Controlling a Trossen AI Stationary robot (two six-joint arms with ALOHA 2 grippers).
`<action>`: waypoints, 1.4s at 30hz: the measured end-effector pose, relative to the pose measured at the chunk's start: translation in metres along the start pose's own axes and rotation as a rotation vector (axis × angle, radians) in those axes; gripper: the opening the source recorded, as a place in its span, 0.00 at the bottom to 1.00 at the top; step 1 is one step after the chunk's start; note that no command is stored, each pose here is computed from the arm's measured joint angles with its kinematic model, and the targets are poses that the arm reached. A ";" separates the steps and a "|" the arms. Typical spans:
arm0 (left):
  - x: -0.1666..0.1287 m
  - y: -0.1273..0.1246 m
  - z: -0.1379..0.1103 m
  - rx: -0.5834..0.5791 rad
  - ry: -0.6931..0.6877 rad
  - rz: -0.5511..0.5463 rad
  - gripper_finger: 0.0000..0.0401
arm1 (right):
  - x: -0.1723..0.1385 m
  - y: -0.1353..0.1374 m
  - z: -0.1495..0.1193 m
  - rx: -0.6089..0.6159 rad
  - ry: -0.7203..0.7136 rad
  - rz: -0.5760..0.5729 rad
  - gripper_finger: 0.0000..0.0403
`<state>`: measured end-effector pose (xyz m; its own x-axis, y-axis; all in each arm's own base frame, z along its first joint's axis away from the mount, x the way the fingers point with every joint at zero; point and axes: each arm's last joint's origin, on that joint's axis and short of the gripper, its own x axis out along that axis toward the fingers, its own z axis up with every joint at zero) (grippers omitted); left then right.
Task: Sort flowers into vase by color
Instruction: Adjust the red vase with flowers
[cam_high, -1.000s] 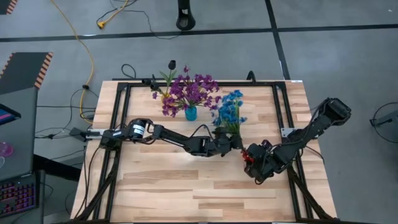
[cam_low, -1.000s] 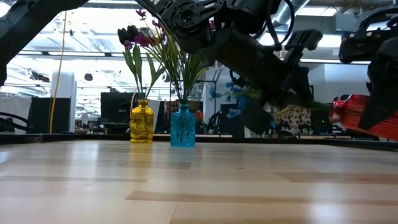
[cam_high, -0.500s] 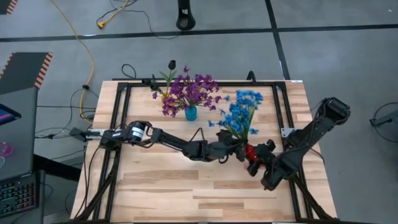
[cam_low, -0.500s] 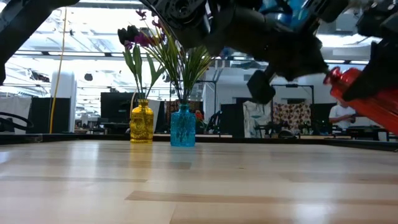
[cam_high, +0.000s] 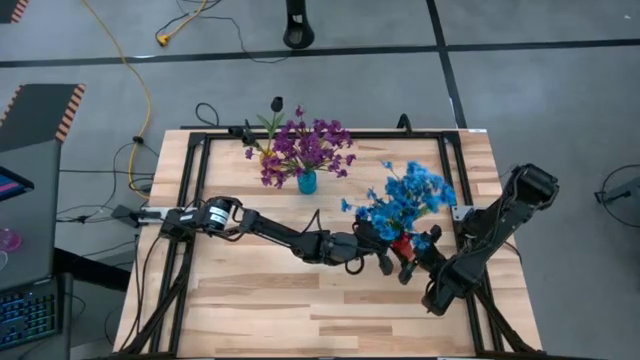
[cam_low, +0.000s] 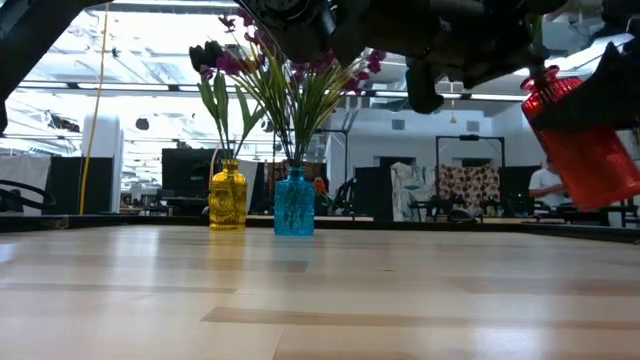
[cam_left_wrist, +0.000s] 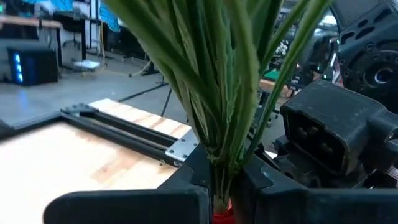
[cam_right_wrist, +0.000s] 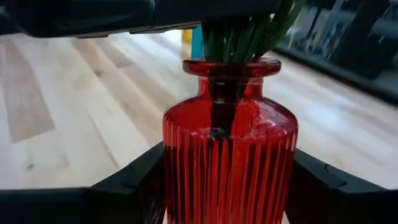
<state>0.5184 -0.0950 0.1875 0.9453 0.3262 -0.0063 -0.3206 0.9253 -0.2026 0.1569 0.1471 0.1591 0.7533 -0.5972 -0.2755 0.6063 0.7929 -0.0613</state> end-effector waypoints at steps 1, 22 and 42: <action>0.000 0.000 0.000 0.022 -0.001 -0.002 0.03 | 0.001 0.001 -0.002 -0.004 -0.023 -0.007 0.66; -0.010 0.001 0.010 0.331 0.187 0.027 0.03 | 0.027 0.018 -0.044 -0.113 -0.239 -0.103 0.66; -0.008 0.010 -0.002 0.362 0.278 0.025 0.24 | 0.037 0.019 -0.048 -0.112 -0.216 -0.139 0.73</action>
<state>0.5078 -0.0883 0.1837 0.9013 0.3307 -0.2799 -0.2974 0.9420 0.1556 0.1836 0.1459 0.1021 0.7092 -0.7034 -0.0474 0.6844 0.7031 -0.1930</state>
